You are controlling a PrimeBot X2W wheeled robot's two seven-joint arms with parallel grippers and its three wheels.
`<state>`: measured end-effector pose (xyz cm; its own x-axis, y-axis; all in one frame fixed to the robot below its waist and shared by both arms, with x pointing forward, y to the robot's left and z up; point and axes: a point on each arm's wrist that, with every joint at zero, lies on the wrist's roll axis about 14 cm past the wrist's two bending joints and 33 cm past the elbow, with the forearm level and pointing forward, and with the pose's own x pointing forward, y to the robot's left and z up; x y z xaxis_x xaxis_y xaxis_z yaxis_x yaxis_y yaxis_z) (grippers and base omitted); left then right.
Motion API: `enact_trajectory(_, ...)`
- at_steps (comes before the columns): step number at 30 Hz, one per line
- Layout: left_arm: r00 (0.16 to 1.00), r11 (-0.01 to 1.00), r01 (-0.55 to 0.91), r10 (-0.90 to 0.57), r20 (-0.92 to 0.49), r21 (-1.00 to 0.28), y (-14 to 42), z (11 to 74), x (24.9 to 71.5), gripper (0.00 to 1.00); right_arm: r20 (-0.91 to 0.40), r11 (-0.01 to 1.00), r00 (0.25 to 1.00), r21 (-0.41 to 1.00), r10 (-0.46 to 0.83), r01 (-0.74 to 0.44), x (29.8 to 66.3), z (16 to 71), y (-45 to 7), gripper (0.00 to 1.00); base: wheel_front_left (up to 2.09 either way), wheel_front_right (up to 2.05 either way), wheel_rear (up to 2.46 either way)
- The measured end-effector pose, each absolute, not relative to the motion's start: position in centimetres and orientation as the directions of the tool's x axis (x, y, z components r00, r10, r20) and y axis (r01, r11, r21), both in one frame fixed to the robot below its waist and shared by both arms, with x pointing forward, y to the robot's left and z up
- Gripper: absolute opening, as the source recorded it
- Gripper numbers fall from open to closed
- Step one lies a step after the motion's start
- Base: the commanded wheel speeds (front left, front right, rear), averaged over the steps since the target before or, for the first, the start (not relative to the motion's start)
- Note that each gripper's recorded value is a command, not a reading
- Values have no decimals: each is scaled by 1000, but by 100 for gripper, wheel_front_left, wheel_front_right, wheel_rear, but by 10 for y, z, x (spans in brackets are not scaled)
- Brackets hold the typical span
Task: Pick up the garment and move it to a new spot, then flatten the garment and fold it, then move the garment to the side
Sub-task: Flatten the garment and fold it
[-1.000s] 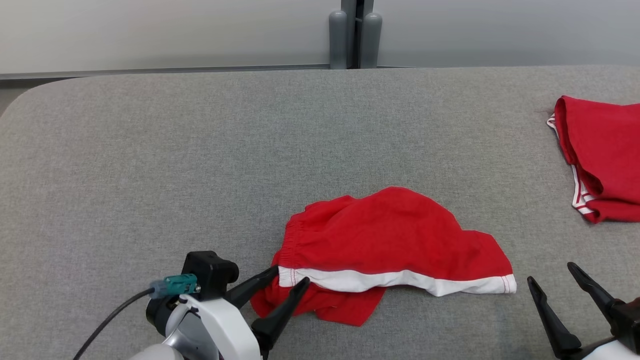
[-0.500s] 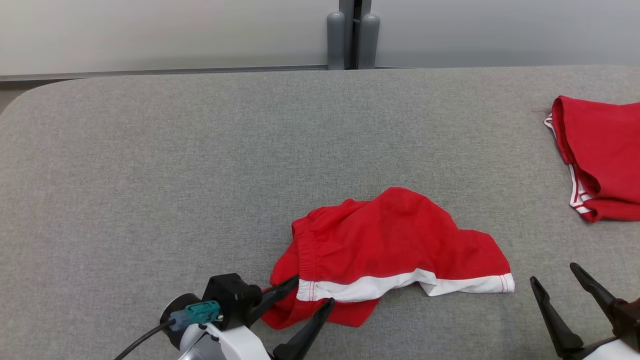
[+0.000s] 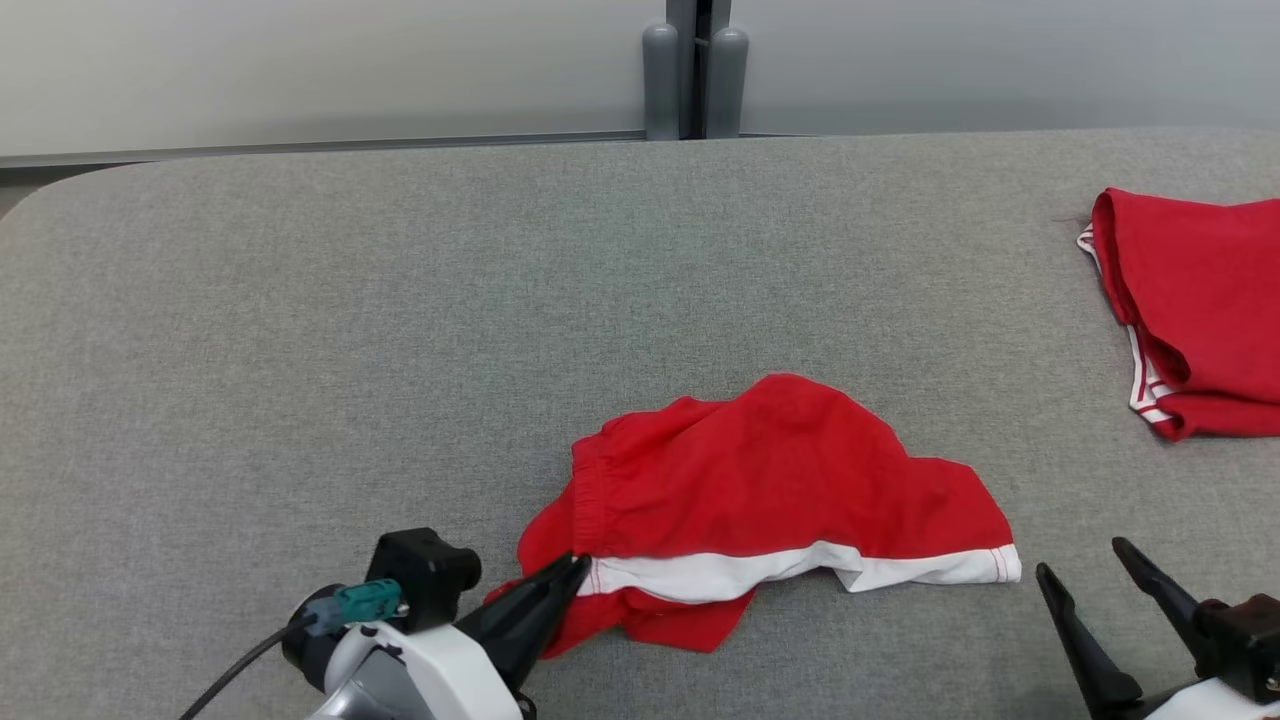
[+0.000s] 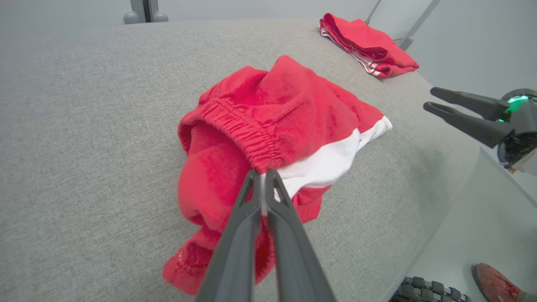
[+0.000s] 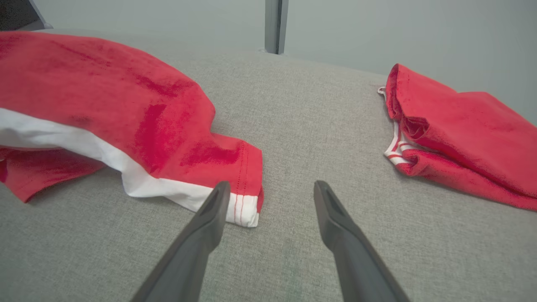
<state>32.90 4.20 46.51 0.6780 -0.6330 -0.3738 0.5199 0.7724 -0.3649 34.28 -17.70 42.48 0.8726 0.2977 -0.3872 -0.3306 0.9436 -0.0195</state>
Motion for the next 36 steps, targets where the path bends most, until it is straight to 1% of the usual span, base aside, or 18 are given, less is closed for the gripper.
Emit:
enact_trajectory(3, 720, 799, 488, -596, -355, -351, 56, 469, 338, 0, -438, 940, 841, 28, 317, -339, 338, 411, -171, 100, 0, 0, 0)
enact_trajectory(7, 762, 827, 448, -552, -338, -341, 73, 472, 348, 0, -476, 924, 804, 52, 356, -379, 341, 398, -159, 100, 0, 0, 0)
enact_trajectory(10, 775, 837, 425, -533, -339, -345, 79, 470, 351, 0, -503, 911, 773, 81, 388, -404, 343, 385, -148, 100, 0, 0, 0)
enact_trajectory(15, 783, 845, 408, -519, -344, -346, 84, 467, 352, 0, -573, 901, 715, 105, 401, -421, 337, 361, -143, 100, 0, 0, 0)
enact_trajectory(19, 787, 847, 399, -513, -343, -351, 86, 465, 354, 0, -564, 894, 713, 111, 417, -435, 339, 358, -138, 100, 0, 0, 0)
enact_trajectory(20, 787, 847, 397, -512, -344, -353, 86, 464, 355, 0, -561, 892, 714, 109, 420, -439, 341, 358, -137, 96, 0, 0, 0)
enact_trajectory(21, 787, 847, 396, -512, -345, -355, 86, 464, 355, 0, -558, 888, 712, 109, 426, -446, 342, 357, -135, 78, 0, 0, 0)
enact_trajectory(22, 788, 847, 395, -511, -342, -356, 86, 464, 356, 0, -555, 884, 711, 108, 433, -454, 343, 357, -132, 47, 0, 0, 0)
enact_trajectory(23, 788, 846, 395, -512, -342, -357, 86, 463, 357, 0, -553, 882, 710, 108, 436, -458, 345, 356, -130, 20, 0, 0, 0)
enact_trajectory(24, 787, 846, 394, -512, -344, -358, 86, 463, 357, 0, -549, 879, 709, 108, 442, -465, 346, 356, -128, 0, 0, 0, 0)
enact_trajectory(26, 787, 847, 393, -511, -346, -357, 87, 462, 358, 0, -550, 873, 702, 111, 451, -475, 347, 355, -125, 0, 0, 0, 0)
enact_trajectory(29, 800, 853, 388, -499, -332, -348, 91, 465, 360, 0, -528, 874, 719, 102, 453, -475, 351, 359, -128, 0, 0, 0, 0)
enact_trajectory(33, 830, 857, 397, -488, -269, -329, 96, 482, 368, 0, -429, 899, 802, 64, 416, -433, 369, 390, -149, 0, 0, 0, 0)
enact_trajectory(36, 844, 844, 446, -507, -176, -298, 94, 512, 382, 0, -329, 912, 857, 27, 396, -410, 382, 427, -164, 0, 0, 0, 0)
